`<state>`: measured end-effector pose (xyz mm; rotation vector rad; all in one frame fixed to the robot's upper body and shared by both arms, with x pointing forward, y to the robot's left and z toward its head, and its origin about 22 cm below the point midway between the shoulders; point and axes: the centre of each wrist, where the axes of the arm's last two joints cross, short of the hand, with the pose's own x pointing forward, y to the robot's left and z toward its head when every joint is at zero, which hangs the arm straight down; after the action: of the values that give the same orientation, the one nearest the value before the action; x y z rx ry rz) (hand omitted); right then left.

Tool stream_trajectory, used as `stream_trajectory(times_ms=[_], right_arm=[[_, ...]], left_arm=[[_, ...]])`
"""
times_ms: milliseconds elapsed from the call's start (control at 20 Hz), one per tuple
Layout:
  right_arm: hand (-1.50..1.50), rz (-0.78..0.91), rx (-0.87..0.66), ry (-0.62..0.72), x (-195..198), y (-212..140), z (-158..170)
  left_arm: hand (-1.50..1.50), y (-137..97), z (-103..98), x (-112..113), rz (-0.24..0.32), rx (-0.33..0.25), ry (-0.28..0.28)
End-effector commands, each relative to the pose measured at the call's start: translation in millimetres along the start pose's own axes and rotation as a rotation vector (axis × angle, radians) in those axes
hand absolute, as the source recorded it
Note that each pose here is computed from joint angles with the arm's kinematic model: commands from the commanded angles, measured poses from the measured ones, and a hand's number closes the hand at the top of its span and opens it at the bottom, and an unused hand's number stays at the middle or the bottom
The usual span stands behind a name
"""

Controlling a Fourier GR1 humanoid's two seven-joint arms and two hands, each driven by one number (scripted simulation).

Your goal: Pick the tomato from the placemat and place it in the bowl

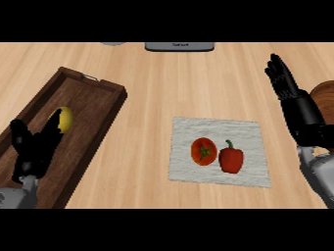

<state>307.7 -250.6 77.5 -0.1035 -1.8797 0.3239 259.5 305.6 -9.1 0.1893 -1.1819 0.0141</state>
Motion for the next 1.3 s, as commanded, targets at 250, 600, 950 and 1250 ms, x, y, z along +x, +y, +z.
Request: stream_trajectory(times_ms=[250, 600, 950, 1250], right_arm=[[1.50, -0.054, -0.466, -0.046, -6, 48, 46], [-1.50, 0.203, -0.542, 0.045, -52, 140, 91], [-1.50, 0.563, -0.335, 0.238, -65, 91, 77], [-1.50, 0.734, -0.035, 0.568, -66, 81, 92]], left_arm=[[0.00, -49, 13, 53, -0.083, -0.292, -0.420], [0.00, -96, 19, 67, -0.081, -0.430, -0.453], [0.00, -88, 25, 49, -0.091, -0.452, -0.442], [0.00, -84, 22, 50, -0.095, -0.441, -0.430]])
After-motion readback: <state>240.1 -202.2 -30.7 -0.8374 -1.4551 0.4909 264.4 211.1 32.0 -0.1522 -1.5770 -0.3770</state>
